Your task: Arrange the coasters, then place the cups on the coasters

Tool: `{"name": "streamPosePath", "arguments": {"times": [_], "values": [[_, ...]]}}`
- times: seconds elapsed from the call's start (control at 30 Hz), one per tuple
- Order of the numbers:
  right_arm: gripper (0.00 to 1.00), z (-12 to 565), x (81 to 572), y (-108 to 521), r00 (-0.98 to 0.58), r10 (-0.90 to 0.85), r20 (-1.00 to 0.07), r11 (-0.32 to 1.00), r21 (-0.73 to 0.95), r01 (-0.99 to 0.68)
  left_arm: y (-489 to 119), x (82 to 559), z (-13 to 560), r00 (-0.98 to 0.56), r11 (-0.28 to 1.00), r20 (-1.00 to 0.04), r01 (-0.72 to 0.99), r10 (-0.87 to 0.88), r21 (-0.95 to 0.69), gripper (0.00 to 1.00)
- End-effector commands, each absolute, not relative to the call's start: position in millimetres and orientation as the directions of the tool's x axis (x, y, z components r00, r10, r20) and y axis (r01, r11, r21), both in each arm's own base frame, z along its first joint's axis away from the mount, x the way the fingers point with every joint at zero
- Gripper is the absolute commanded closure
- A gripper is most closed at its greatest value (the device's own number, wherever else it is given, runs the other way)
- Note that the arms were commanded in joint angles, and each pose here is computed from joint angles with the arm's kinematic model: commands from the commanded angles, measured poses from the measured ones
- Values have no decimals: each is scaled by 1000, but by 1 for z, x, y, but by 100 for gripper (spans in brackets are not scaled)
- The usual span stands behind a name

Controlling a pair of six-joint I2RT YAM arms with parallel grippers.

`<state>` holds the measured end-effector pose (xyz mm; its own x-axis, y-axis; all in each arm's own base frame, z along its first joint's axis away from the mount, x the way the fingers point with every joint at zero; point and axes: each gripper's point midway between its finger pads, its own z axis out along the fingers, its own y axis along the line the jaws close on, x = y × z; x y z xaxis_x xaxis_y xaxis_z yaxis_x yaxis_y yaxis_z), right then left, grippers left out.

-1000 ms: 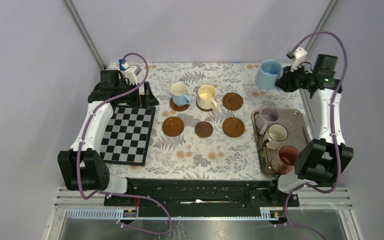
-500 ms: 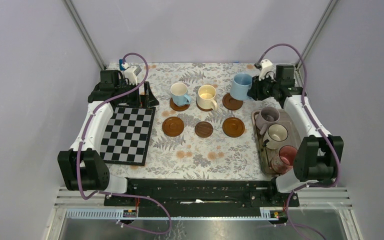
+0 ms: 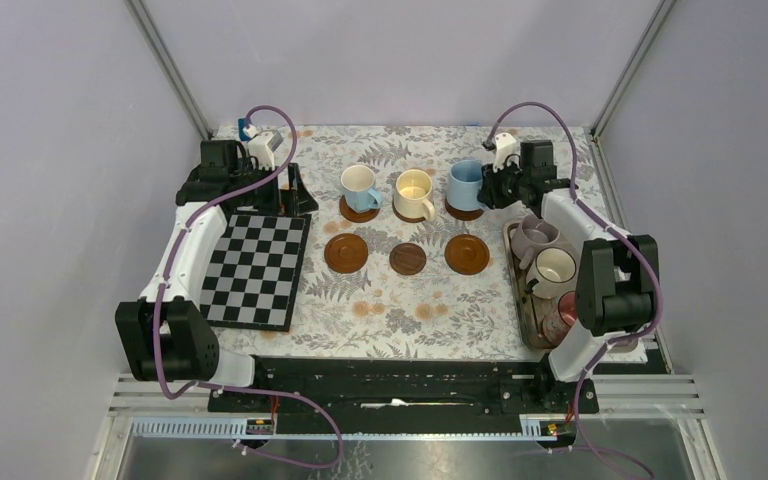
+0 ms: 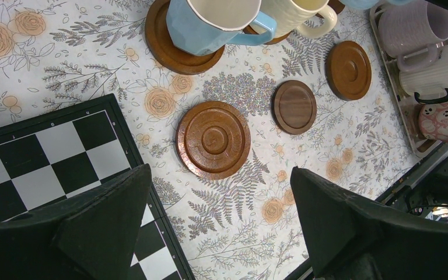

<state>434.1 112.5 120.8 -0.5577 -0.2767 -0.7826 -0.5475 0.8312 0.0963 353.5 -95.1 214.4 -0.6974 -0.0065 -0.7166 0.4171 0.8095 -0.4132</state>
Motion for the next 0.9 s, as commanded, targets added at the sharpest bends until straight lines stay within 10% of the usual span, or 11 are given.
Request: {"name": "streamPosePath", "arguments": {"times": [0.0,0.6,0.87], "values": [[100,165,475,119,-371,-262,-891,834,-16,-552,-97,361,223,-657,802,-754,448,-5,-396,1],[100,123,478,118,-438,-288,-852,828,7,-560,-97,363,218,-667,799,-745,446,-3,-403,1],[81,109,471,116,-470,-315,-825,822,10,-569,-97,363,218,-666,800,-746,447,-3,-401,1]]}}
